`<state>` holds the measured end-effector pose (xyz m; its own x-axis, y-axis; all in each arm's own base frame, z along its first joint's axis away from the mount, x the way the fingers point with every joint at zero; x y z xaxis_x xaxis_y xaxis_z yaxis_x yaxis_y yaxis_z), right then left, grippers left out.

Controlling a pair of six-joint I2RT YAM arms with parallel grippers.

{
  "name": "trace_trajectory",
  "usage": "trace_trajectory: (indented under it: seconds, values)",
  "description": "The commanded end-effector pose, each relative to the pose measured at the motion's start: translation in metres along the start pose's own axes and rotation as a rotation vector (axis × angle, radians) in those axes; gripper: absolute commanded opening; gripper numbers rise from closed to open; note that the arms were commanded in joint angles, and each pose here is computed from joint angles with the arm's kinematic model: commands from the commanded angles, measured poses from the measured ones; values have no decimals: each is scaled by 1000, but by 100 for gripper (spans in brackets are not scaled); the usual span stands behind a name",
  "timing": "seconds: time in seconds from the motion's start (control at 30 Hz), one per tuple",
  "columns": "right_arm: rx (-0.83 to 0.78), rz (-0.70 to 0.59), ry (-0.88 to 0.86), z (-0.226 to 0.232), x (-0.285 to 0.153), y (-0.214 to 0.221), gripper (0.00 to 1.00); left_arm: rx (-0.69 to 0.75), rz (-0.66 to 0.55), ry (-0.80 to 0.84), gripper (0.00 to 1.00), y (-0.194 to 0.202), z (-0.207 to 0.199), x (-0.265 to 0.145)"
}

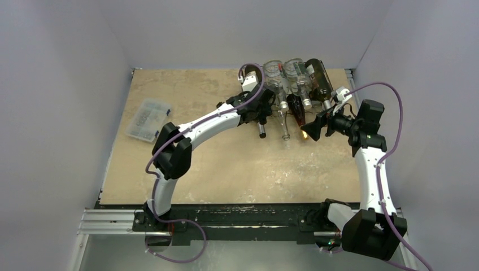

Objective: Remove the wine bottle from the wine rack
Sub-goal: Pick up the wine bottle from the wine rack.

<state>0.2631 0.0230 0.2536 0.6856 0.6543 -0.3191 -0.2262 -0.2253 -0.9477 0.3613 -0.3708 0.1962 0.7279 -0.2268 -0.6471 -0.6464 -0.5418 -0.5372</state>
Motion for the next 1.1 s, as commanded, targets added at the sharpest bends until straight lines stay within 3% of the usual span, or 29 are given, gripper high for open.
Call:
trace_trajectory:
  seconds: [0.0,0.5,0.7,0.8,0.87,1.07]
  values:
    - [-30,-17,25,0,-2,-5,99,-27,-50,20,46,-7,-13,2]
    - [-31,-9,36,-2,-2,-4,99,-20,-60,13,40,-4,-12,18]
    - [-34,-8,40,-2,-2,-4,99,-16,-69,11,26,-7,-12,16]
    - [-37,-7,44,-3,-2,-4,99,-10,-74,23,15,-10,-14,13]
    - [-34,-4,45,-3,-2,-3,99,-11,-91,47,0,-15,-16,5]
    - [-37,-2,50,-4,-2,-3,99,17,-145,99,0,-28,-24,-18]
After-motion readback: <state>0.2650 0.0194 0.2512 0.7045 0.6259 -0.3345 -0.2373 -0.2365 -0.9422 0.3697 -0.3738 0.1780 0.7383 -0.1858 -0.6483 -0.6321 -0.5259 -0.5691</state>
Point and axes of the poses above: each gripper's point midway between its finger pads, its own x axis out along the fingers, its own z axis along the line the jaws close on, y = z × x, the point moved 6 cm from there along -x, back along the fingers, and after that the axes turned 10 degrees about -x, right-handed, at the moved point
